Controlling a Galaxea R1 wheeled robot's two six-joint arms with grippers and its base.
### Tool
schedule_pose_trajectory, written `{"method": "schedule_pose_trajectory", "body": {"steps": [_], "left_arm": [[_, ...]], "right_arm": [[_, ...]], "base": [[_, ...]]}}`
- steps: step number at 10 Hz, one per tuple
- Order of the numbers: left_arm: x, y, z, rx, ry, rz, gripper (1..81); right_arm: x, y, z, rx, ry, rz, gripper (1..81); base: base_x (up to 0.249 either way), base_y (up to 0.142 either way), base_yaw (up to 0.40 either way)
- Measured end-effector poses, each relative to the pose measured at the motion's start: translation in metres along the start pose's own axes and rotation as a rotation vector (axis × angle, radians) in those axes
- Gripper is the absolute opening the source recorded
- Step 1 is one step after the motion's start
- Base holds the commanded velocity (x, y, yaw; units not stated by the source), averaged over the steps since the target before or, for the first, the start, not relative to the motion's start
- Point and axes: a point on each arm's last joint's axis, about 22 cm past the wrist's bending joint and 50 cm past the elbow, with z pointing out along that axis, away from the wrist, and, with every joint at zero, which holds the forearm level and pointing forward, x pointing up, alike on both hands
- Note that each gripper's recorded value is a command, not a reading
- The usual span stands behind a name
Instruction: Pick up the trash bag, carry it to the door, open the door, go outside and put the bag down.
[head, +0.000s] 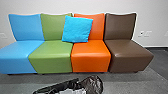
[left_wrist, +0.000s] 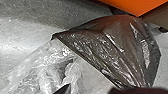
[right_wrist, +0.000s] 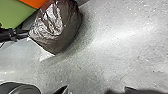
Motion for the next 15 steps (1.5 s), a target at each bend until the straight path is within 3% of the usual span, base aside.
{"method": "schedule_pose_trajectory", "body": {"steps": [1, 3, 6, 8, 14, 15], "left_arm": [[-0.015, -0.006, 0.021, -0.001, -0.025, -0.011, 81.1], [-0.043, -0.033, 0.067, 0.006, -0.097, -0.05, 81.1], [-0.044, -0.064, 0.103, 0.027, -0.139, -0.079, 81.1], [-0.072, -0.078, 0.117, 0.034, -0.177, -0.1, 81.1], [-0.084, -0.089, 0.122, 0.041, -0.135, -0.111, 81.1], [-0.089, -0.092, 0.123, 0.045, -0.132, -0.109, 1.0]], "right_arm": [[-0.005, 0.013, 0.008, -0.013, -0.016, 0.016, 81.1], [-0.02, 0.033, 0.045, -0.014, -0.096, 0.067, 81.1], [-0.037, 0.055, 0.074, -0.029, -0.175, 0.126, 81.1], [-0.043, 0.057, 0.087, -0.019, -0.196, 0.139, 81.1], [-0.043, 0.057, 0.089, -0.019, -0.198, 0.141, 81.1], [-0.043, 0.057, 0.089, -0.019, -0.197, 0.141, 81.1]], "base": [[0.0, 0.0, 0.0], [0.0, 0.0, 0.0], [0.0, 0.0, 0.0], [0.0, 0.0, 0.0], [0.0, 0.0, 0.0], [0.0, 0.0, 0.0]]}}
